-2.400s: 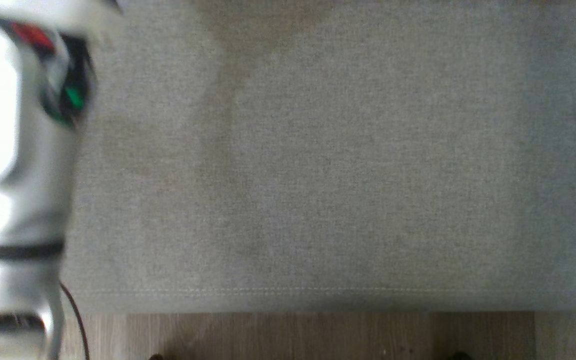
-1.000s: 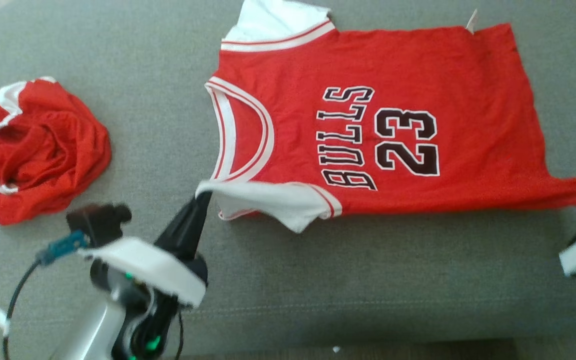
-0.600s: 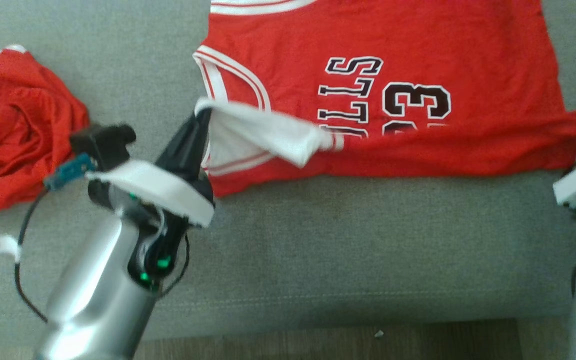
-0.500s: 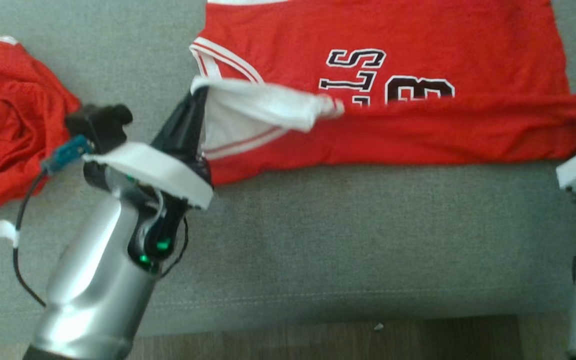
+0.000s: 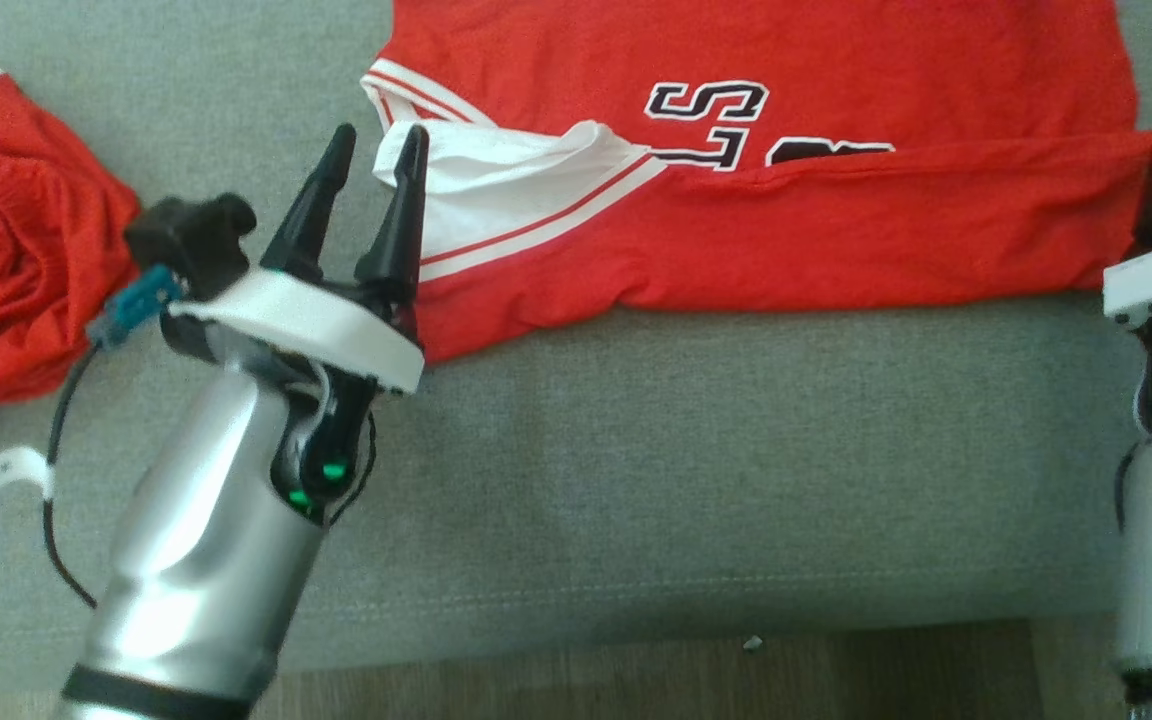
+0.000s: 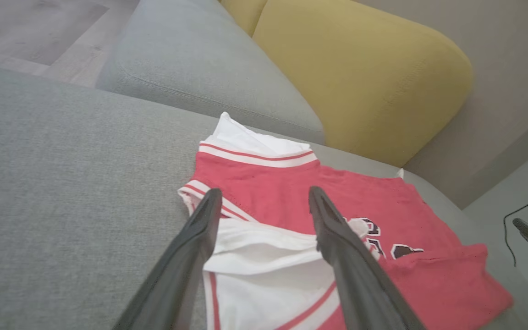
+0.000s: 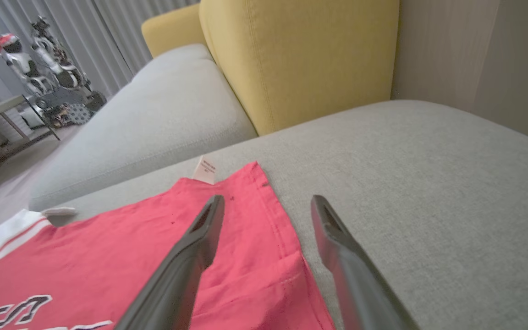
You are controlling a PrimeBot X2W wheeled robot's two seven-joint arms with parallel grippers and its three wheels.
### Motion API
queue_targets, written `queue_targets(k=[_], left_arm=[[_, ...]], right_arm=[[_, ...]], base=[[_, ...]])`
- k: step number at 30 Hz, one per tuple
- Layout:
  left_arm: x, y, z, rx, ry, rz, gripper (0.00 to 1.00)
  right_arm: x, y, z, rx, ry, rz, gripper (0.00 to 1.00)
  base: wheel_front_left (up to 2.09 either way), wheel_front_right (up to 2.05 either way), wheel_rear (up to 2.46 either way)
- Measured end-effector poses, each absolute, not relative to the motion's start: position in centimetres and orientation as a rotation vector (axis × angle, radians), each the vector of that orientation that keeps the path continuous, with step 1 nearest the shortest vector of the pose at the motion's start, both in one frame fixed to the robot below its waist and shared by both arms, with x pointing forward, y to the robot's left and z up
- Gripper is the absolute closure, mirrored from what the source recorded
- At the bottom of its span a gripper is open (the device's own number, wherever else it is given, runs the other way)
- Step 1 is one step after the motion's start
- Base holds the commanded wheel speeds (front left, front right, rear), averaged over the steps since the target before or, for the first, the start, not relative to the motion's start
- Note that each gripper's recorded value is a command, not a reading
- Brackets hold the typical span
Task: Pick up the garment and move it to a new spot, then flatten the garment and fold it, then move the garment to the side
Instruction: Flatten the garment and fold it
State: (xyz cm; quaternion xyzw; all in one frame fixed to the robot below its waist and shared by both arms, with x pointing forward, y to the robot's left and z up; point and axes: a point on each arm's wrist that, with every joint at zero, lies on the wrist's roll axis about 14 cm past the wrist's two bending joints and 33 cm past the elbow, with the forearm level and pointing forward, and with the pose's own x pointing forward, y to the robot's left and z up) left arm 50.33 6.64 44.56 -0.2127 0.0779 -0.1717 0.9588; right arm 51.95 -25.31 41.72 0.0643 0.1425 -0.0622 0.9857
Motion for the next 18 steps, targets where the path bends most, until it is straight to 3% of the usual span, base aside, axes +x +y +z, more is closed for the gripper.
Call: queue_targets(k=[5, 9, 18], left_arm=[[47.4, 6.2, 43.5, -0.426, 0.198, -0.347, 0.0], [42.7, 6.3, 39.0, -0.377, 0.378, -0.313, 0.0], [42.5, 6.8, 36.9, -0.279, 0.47, -0.293, 0.01]], right_arm=[[49.8, -24.3, 42.1, 0.14, 0.25, -0.098, 0.0], [46.3, -23.4, 40.9, 0.184, 0.277, -0.095, 0.0], [45.2, -22.9, 41.0, 0.2, 0.293, -0.09, 0.0]], base=[[0.0, 0.0, 0.0], [0.0, 0.0, 0.0], [0.0, 0.0, 0.0]])
